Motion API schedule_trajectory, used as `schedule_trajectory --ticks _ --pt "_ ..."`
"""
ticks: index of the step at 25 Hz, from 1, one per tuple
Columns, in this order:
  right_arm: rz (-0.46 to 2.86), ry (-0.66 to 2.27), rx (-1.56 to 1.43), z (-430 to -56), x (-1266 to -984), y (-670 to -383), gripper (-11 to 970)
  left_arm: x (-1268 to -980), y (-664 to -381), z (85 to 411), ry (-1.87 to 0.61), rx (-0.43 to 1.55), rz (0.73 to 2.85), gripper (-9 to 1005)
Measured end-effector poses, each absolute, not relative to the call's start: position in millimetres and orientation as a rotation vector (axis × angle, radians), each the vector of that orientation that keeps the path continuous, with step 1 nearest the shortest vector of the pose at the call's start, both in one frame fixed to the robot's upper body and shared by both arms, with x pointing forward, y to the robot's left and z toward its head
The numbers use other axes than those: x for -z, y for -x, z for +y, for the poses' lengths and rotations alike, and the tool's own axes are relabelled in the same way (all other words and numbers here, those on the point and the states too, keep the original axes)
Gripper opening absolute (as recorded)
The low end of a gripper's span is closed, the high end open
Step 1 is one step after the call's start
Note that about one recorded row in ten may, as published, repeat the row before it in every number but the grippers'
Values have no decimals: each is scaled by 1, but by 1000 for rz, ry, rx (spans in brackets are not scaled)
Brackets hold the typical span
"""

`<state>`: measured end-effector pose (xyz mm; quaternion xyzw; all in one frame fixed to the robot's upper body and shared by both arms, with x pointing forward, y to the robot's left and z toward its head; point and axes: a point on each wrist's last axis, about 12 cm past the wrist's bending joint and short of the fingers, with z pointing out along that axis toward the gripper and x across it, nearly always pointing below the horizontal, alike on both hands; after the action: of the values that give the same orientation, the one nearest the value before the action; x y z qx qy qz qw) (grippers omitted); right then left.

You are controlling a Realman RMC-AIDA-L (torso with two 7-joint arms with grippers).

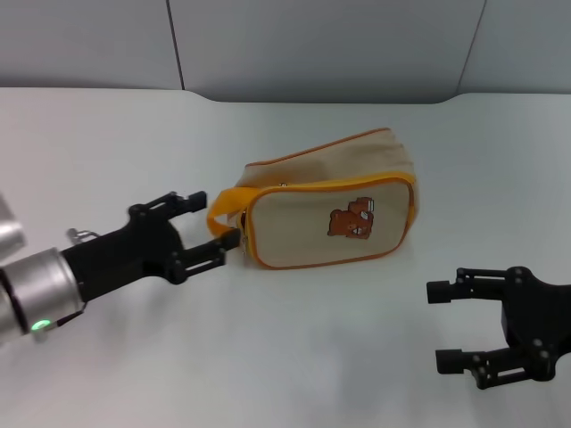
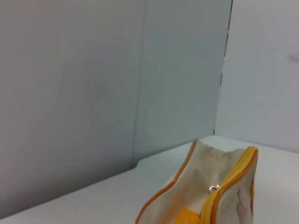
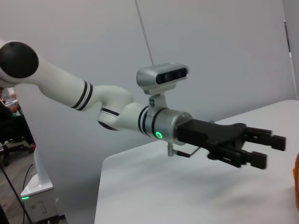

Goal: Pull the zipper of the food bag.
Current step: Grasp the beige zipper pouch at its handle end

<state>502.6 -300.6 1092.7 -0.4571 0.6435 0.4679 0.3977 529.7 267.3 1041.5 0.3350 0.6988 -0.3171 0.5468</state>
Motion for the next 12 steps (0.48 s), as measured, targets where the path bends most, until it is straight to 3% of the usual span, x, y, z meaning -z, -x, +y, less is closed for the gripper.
schedule_trajectory --ticks 12 --pt "1642 1141 -1186 -302 -1089 -498 840 -1033 -543 244 -850 690 1668 746"
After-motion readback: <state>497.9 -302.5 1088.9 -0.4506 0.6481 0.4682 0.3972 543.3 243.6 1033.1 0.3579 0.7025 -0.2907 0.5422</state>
